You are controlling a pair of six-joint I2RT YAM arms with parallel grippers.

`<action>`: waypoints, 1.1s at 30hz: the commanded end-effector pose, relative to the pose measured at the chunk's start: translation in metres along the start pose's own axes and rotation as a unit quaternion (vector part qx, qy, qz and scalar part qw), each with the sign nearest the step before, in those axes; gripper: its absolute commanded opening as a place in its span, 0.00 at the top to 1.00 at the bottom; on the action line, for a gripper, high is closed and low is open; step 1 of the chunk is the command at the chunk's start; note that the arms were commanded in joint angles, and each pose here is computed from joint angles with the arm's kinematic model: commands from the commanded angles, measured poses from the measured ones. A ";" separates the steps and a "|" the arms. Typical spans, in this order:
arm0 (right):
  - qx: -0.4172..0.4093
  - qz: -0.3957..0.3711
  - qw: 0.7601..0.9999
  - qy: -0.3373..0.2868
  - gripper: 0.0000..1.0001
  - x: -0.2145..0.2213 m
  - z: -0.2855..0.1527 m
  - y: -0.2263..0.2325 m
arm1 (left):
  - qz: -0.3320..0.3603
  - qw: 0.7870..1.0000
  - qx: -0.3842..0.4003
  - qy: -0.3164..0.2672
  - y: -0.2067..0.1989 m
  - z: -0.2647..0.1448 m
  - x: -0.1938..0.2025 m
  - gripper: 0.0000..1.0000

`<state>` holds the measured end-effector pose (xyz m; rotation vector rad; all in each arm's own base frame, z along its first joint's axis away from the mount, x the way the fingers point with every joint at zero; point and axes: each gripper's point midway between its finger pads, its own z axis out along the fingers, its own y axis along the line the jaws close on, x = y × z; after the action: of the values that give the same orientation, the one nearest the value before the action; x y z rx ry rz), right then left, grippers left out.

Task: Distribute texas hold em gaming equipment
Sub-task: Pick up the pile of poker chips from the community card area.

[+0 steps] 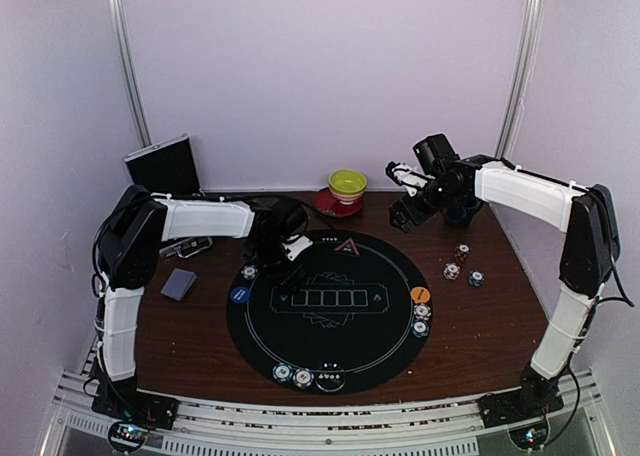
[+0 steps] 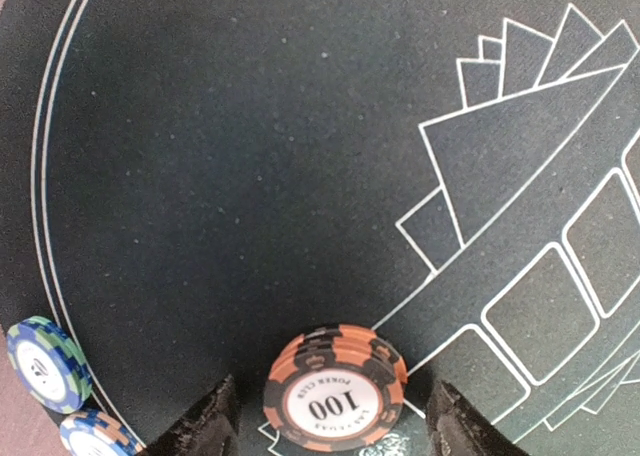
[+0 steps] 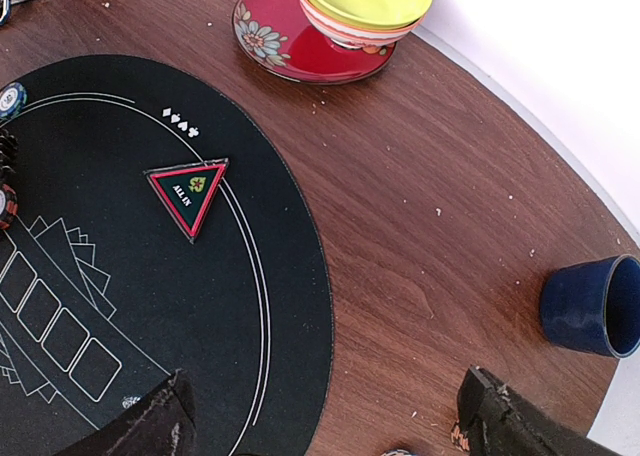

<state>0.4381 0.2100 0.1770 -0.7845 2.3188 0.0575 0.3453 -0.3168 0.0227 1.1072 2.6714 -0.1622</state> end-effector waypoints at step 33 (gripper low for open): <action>0.008 0.002 1.000 -0.017 0.08 -0.006 -0.013 -0.003 | -0.010 0.999 -0.020 -0.038 0.017 -0.004 -0.024 1.00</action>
<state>0.4380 0.2100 0.1768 -0.7848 2.3192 0.0579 0.3518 -0.3166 0.0202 1.1062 2.6671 -0.1571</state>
